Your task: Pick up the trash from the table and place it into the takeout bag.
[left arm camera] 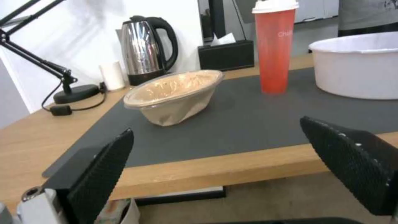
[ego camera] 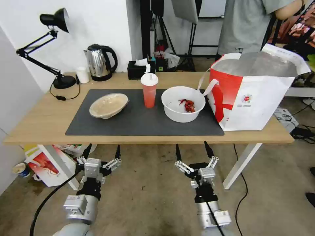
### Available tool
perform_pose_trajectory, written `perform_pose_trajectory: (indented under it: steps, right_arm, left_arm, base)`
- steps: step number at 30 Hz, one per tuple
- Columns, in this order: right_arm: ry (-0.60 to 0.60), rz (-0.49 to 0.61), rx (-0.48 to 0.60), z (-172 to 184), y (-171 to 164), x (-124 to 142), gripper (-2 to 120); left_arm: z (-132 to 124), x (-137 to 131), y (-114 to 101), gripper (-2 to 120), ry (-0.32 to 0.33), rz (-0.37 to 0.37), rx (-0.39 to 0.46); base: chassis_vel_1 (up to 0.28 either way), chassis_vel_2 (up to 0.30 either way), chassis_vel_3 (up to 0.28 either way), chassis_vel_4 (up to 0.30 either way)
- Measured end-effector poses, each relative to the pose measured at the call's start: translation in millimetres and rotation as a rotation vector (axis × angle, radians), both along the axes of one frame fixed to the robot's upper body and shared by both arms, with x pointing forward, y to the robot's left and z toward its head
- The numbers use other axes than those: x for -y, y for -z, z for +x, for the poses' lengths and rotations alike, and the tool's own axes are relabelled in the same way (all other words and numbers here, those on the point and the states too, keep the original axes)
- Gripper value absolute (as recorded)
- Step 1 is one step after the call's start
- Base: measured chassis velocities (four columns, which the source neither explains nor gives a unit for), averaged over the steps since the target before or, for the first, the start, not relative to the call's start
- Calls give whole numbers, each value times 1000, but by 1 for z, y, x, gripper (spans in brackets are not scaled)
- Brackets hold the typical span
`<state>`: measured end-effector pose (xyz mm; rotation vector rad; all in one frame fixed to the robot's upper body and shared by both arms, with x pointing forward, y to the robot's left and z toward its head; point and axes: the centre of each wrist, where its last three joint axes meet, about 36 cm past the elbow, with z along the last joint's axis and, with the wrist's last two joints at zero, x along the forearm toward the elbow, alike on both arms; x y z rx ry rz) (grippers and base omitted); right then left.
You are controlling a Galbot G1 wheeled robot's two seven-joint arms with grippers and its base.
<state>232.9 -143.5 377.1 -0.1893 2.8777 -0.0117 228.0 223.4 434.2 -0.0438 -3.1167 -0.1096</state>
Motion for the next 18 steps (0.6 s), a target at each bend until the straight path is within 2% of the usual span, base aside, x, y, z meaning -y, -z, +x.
perform_pose_trajectory:
  steps: [1,2,4,7,8,9,10,11,14,16,18]
  right_arm:
    - [-2,-7,0,-1,-4,5,100]
    - [-66,-1,76,-5,-18,1,100]
    - [-121,13,141,-10,-27,-4,100]
    - [-137,-12,113,-12,-24,0,100]
    - [-187,-1,186,-18,-40,1,100]
    - [-225,11,231,-23,-49,0,100]
    - [-225,11,231,-23,-49,0,100]
    - [-279,34,303,-30,-65,0,100]
    - [-298,37,310,-32,-69,2,100]
    - [-309,58,302,-32,-89,15,100]
    - [-311,62,300,-32,-93,18,100]
  left_arm:
    - [0,0,0,100,0,0,0]
    - [0,0,0,100,0,0,0]
    - [0,0,0,100,0,0,0]
    - [0,0,0,100,0,0,-1]
    - [0,0,0,100,0,0,0]
    - [0,0,0,100,0,0,0]
    - [0,0,0,100,0,0,0]
    - [0,0,0,100,0,0,0]
    - [0,0,0,100,0,0,0]
    - [0,0,0,100,0,0,0]
    - [0,0,0,100,0,0,0]
  base:
    - [0,0,0,0]
    - [0,0,0,0]
    - [0,0,0,0]
    - [0,0,0,0]
    - [0,0,0,0]
    - [0,0,0,0]
    - [0,0,0,0]
    - [0,0,0,0]
    - [0,0,0,0]
    - [0,0,0,0]
    - [0,0,0,0]
